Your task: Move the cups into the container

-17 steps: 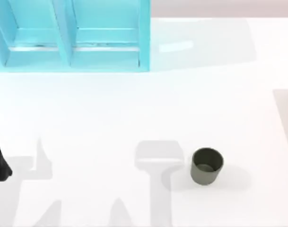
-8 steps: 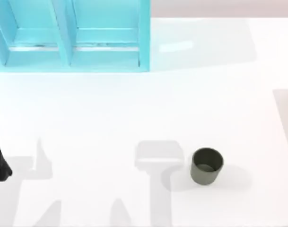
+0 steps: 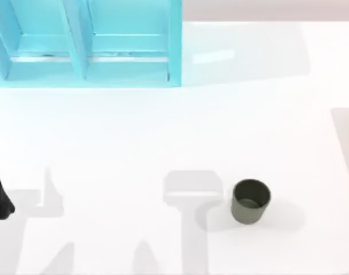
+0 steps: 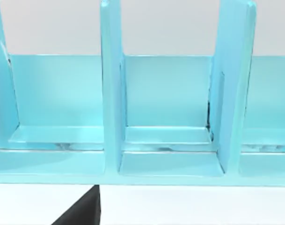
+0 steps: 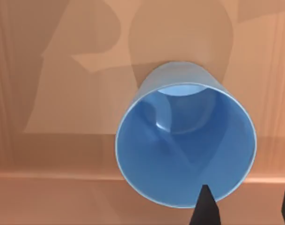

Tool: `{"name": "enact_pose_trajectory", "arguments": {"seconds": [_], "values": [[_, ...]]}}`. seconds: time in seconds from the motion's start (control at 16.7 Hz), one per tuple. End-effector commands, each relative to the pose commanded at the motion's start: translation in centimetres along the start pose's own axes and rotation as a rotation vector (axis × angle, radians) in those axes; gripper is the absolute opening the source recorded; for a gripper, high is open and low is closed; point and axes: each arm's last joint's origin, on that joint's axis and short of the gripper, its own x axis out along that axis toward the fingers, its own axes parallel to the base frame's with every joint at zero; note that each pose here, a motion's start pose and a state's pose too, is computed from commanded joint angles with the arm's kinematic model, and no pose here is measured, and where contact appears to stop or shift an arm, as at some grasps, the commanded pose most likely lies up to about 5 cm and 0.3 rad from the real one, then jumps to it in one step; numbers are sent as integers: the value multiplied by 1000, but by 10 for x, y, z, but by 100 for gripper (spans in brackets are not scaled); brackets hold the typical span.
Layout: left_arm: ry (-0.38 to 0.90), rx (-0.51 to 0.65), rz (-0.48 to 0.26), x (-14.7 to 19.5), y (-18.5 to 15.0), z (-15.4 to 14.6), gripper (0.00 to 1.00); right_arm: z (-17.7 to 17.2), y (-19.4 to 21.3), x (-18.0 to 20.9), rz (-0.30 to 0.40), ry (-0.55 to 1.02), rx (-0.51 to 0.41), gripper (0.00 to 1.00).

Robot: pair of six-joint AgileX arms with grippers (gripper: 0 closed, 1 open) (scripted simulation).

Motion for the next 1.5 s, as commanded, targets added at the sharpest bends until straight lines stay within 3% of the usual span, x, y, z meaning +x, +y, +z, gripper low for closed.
{"name": "enact_pose_trajectory", "arguments": {"seconds": [0.3, 0.36, 0.96, 1.5], "values": [[0, 0, 0, 0, 0, 0, 100, 0, 0, 0, 0, 0, 0, 98], [0, 0, 0, 0, 0, 0, 100, 0, 0, 0, 0, 0, 0, 100], [0, 0, 0, 0, 0, 0, 100, 0, -1, -4, 0, 0, 2, 100], [0, 0, 0, 0, 0, 0, 100, 2, 3, -91, 1, 2, 4, 100]]}}
